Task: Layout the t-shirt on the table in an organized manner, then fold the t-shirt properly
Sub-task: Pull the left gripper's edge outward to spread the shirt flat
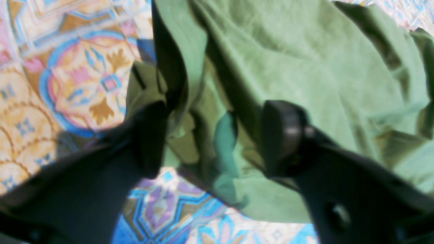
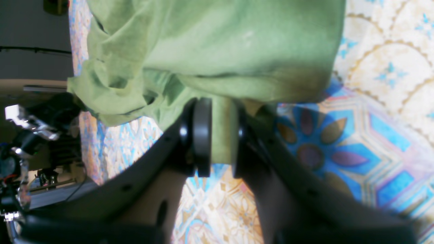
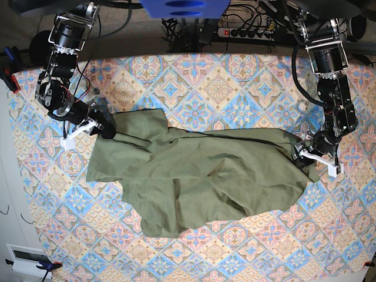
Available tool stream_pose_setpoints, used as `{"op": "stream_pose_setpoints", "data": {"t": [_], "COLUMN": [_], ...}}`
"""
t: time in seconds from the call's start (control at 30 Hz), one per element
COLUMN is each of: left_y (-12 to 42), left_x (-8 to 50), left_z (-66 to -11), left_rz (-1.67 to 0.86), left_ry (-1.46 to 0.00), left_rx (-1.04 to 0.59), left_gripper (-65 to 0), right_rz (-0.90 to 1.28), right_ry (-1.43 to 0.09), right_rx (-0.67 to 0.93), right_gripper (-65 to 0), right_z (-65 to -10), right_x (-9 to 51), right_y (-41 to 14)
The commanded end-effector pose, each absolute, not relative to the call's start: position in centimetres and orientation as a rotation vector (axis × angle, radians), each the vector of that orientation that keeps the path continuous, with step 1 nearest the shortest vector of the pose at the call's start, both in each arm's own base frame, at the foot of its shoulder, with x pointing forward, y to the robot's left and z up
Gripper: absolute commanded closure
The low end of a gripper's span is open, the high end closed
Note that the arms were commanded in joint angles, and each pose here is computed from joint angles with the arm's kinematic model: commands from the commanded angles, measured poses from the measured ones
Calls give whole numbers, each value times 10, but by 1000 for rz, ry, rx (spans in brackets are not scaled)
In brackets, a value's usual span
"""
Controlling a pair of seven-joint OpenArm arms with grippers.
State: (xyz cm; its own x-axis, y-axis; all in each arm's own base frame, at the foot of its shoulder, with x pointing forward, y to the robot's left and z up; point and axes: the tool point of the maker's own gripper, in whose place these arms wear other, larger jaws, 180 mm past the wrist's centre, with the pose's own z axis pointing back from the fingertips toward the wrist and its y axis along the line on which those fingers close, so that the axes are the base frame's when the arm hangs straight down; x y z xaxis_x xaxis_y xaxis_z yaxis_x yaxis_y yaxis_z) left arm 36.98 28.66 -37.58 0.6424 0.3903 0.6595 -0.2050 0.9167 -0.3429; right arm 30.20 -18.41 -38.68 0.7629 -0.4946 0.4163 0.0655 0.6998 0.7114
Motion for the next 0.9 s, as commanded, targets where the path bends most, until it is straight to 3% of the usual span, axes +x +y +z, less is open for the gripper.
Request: {"op": "stream_pose_setpoints", "data": {"t": [0.0,0.13,0.37,0.43,0.63,0.87], "left_y": [296,305,319,319,317,329], "left_x": [380,380,379,379,381,362], "left_z": [-357,-356,-371,-373,-372,-347], "left_rz": [332,333,380,381,341,261], "left_ry": [-862,-859,-838,-833,-836,-845], "left_rx": [-236,-216,-203,-201,-187,-152], "left_gripper": [-334,-291,-283,-242,0,0], "right_rz": [-318,-318,-318,-318,-318,-319], "right_ry": [-692,-692,-692,-692,-692,-693], "right_rx": [744,744,744,744,744,744], "right_gripper": [-95,-95,-95,-95,-95,-95], "right_z": [-371,-371,-371,-371,-371,-371], "right_x": [313,313,313,313,313,313], "right_y": [-189,-189,-189,-189,-189,-189]}}
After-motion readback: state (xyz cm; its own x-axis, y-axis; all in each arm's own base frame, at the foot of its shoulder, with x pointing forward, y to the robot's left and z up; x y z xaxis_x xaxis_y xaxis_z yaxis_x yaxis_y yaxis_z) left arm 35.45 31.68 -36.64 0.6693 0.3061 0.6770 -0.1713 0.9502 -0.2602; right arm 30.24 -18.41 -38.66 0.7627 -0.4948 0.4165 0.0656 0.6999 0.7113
